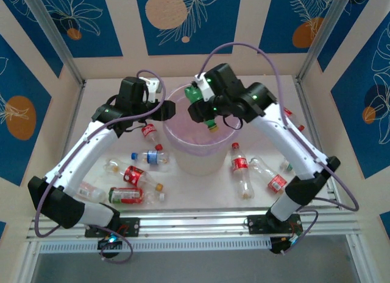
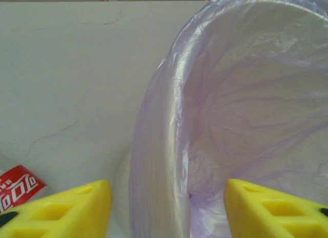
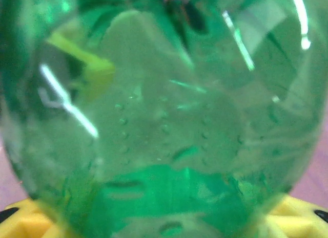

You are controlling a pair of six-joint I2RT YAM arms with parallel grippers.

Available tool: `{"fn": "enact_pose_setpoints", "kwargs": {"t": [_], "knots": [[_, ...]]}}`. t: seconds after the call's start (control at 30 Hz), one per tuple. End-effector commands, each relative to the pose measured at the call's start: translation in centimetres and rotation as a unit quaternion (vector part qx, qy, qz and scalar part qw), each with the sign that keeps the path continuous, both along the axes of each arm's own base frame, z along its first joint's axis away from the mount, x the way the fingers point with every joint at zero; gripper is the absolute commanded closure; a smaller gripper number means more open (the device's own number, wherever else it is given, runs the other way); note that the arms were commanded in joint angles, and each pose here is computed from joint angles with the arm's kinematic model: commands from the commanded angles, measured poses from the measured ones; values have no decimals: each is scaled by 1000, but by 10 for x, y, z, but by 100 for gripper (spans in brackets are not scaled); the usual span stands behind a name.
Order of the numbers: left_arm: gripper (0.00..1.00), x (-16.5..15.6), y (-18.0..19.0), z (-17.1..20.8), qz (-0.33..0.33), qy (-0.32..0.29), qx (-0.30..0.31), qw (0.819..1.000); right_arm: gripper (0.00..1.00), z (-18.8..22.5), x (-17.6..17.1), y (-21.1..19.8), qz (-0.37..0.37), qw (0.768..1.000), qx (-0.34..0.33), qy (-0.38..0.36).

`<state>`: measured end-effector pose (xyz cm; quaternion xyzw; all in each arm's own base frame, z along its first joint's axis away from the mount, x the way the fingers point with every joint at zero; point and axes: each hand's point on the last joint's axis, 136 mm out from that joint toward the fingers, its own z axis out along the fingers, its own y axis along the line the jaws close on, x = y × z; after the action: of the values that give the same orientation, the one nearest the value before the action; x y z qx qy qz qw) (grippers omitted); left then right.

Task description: Put the plastic bottles in the bin

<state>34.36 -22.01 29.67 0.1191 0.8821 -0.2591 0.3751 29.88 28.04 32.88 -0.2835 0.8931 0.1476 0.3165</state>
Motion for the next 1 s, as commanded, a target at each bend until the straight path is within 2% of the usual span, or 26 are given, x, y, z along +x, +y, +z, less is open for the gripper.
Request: {"fn": "enact_pose_setpoints", "kwargs": {"t": [0.0,0.27,0.97], "knots": [[47,0,-4,-4,-5,0,6,1000,53,0,-4,2,11,1000,-4,10],[66,1,-6,-5,-7,-1,6,1000,52,-47,9,13,17,998,-46,50],[70,4,-5,-5,1,-3,6,1000,49,-161,24,16,14,987,-83,134]]}}
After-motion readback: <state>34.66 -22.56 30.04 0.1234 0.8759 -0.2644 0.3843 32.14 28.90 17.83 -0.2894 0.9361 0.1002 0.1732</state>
